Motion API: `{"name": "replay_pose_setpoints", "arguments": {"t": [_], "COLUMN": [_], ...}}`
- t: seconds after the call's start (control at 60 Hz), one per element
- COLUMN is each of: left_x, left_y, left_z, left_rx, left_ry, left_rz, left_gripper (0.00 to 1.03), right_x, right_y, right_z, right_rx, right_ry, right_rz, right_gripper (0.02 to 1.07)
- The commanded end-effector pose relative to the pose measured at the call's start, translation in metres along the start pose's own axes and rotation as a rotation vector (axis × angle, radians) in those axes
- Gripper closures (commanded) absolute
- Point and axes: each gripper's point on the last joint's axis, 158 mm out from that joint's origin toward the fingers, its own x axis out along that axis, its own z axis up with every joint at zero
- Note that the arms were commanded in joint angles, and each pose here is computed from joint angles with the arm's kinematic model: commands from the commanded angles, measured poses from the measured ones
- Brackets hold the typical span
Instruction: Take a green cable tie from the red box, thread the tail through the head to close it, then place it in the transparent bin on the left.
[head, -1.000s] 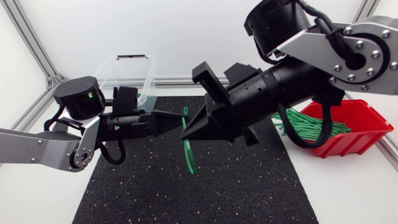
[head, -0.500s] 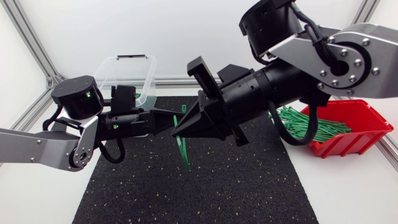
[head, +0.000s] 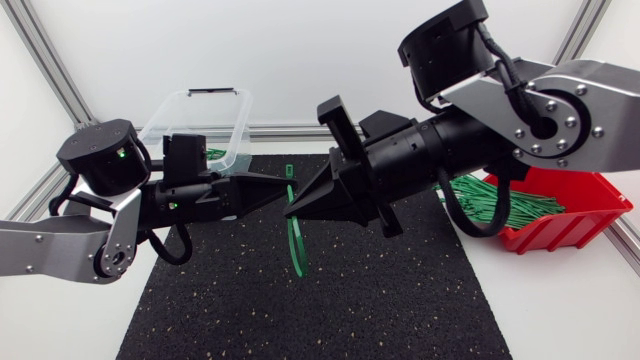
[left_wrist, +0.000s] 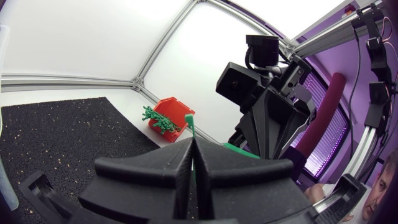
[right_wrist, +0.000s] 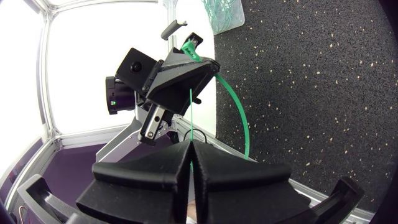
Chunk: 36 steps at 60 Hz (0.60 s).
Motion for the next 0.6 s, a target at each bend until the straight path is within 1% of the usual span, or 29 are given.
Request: {"name": "replay_pose_setpoints", "arguments": {"t": [0.0, 0.067, 0.167, 0.283, 0.583], "left_x": [-0.005, -0.005, -0.006, -0.006, -0.002], "left_y": [-0.005, -0.010, -0.011, -0.012, -0.016], "left_z": [-0.003, -0.005, -0.008, -0.011, -0.010], "left_rx": [0.039, 0.067, 0.149, 0.212, 0.255], "left_ry": [-0.010, -0.012, -0.016, -0.013, -0.012], "left_rz": [0.004, 0.005, 0.015, 0.013, 0.000], "left_gripper": [1.00, 1.00, 1.00, 1.00, 1.00], "right_x": [-0.005, -0.007, -0.008, -0.005, 0.002], "right_y": [0.002, 0.002, 0.003, 0.002, 0.000], "right_z": [-0.002, 0.000, 0.000, -0.004, -0.008], "right_rx": [0.021, 0.021, 0.018, 0.016, 0.013], "right_ry": [-0.011, -0.019, -0.022, -0.011, 0.014], "right_rz": [0.019, 0.022, 0.031, 0.030, 0.031], "right_gripper": [1.02, 1.02, 1.02, 1.02, 1.02]}}
